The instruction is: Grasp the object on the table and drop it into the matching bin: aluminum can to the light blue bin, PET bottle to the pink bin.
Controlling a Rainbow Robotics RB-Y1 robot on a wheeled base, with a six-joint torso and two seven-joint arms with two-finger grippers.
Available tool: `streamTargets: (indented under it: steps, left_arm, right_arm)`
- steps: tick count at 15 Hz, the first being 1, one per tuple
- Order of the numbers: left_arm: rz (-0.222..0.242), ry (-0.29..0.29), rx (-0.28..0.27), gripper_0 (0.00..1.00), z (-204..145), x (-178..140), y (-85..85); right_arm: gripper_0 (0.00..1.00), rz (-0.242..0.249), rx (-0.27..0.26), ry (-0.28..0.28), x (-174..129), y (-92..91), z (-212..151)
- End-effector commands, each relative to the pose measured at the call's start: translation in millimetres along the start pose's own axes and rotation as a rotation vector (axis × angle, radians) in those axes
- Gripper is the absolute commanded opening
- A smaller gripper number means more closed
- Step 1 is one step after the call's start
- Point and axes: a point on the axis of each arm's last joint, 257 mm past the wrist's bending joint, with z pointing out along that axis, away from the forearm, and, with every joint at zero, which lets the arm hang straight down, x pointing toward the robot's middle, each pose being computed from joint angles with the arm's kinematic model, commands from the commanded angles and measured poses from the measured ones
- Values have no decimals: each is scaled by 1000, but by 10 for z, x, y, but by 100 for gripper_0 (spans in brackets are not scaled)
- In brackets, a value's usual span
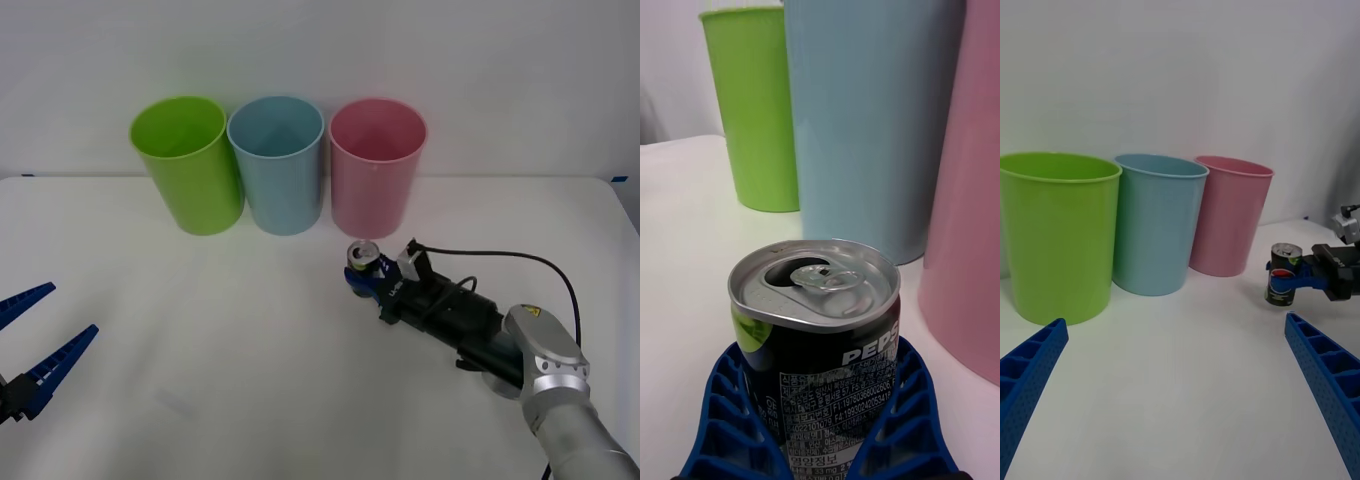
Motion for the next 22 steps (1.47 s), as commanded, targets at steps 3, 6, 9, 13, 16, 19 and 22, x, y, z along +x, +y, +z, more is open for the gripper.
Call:
streamTargets:
  steps: [3, 6, 9, 13, 16, 19, 22]
  left_arm:
    - [0, 0, 0, 100, 0, 0, 0]
    - [0, 0, 0, 100, 0, 0, 0]
    - [0, 0, 0, 100, 0, 0, 0]
    - [0, 0, 0, 100, 0, 0, 0]
    - [0, 0, 0, 100, 0, 0, 0]
    - [0, 0, 0, 100, 0, 0, 0]
    - [0, 0, 0, 100, 0, 0, 0]
  right_arm:
    - [0, 28, -13, -58, -273, 17, -88]
    - [0, 63, -22, -97, -549, 104, -207]
    - [0, 104, -40, -146, -901, 240, -321]
    - [0, 153, -63, -199, -1305, 407, -444]
    - [0, 156, -52, -228, -1576, 483, -518]
    - [0, 128, -55, -264, -1845, 538, -512]
    - [0, 109, -71, -295, -2071, 532, -448]
